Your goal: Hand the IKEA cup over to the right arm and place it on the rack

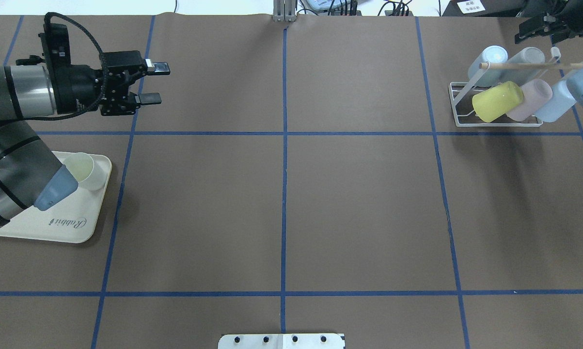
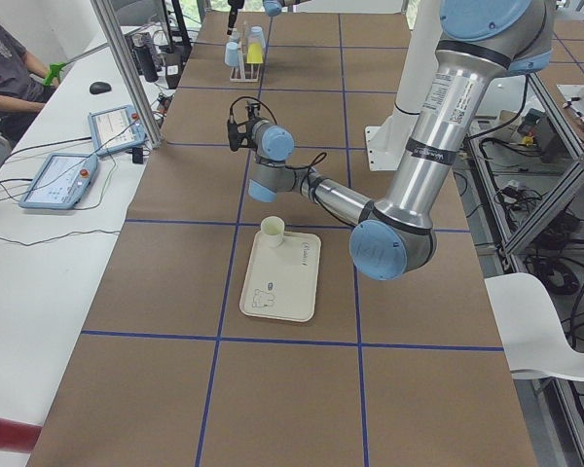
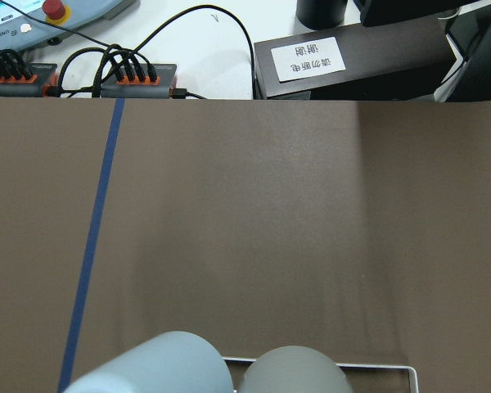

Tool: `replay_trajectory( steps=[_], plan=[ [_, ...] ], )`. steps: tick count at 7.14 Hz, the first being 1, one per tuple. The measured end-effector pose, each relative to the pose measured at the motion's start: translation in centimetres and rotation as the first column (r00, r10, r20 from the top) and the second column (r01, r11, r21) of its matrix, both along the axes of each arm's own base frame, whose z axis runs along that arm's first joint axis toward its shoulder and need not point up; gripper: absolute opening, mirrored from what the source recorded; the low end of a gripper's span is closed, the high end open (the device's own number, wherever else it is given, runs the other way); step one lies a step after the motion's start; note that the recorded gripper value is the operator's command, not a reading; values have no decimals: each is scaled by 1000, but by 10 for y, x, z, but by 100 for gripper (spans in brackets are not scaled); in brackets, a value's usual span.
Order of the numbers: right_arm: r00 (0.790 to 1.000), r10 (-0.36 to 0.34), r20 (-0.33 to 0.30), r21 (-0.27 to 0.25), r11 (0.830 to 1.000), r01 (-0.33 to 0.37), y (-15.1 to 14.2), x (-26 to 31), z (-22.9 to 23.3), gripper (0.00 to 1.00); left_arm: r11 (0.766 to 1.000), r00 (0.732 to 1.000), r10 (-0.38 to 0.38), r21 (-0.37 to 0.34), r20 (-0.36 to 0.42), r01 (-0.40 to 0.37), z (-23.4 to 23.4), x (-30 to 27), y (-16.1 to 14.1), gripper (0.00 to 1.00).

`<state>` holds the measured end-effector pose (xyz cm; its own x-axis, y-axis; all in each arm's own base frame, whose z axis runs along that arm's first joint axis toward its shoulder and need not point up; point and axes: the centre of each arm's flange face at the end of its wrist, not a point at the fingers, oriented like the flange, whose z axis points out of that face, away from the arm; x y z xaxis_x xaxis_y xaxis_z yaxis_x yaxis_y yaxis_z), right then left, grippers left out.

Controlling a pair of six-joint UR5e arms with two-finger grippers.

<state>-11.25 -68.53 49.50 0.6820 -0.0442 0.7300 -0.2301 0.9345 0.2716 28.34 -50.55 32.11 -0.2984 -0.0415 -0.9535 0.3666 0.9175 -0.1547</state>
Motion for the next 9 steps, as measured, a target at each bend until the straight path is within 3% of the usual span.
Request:
replay_trajectory(
  steps=[2,4,6,9],
  plan=[
    [999,-9,34,16,1000,8,2,4,-18,98,999,988,-14,54,155,5,39,-53,-14,100],
    [998,-13,68,18,1000,12,11,9,-26,98,992,933,-72,120,353,32,82,-96,-29,100],
    [996,-6,86,17,1000,5,28,14,-28,98,988,840,-77,156,537,-9,110,-105,-40,100],
    [993,-6,114,10,1000,5,44,16,-33,98,989,682,30,76,731,-125,121,-110,-29,100]
  ],
)
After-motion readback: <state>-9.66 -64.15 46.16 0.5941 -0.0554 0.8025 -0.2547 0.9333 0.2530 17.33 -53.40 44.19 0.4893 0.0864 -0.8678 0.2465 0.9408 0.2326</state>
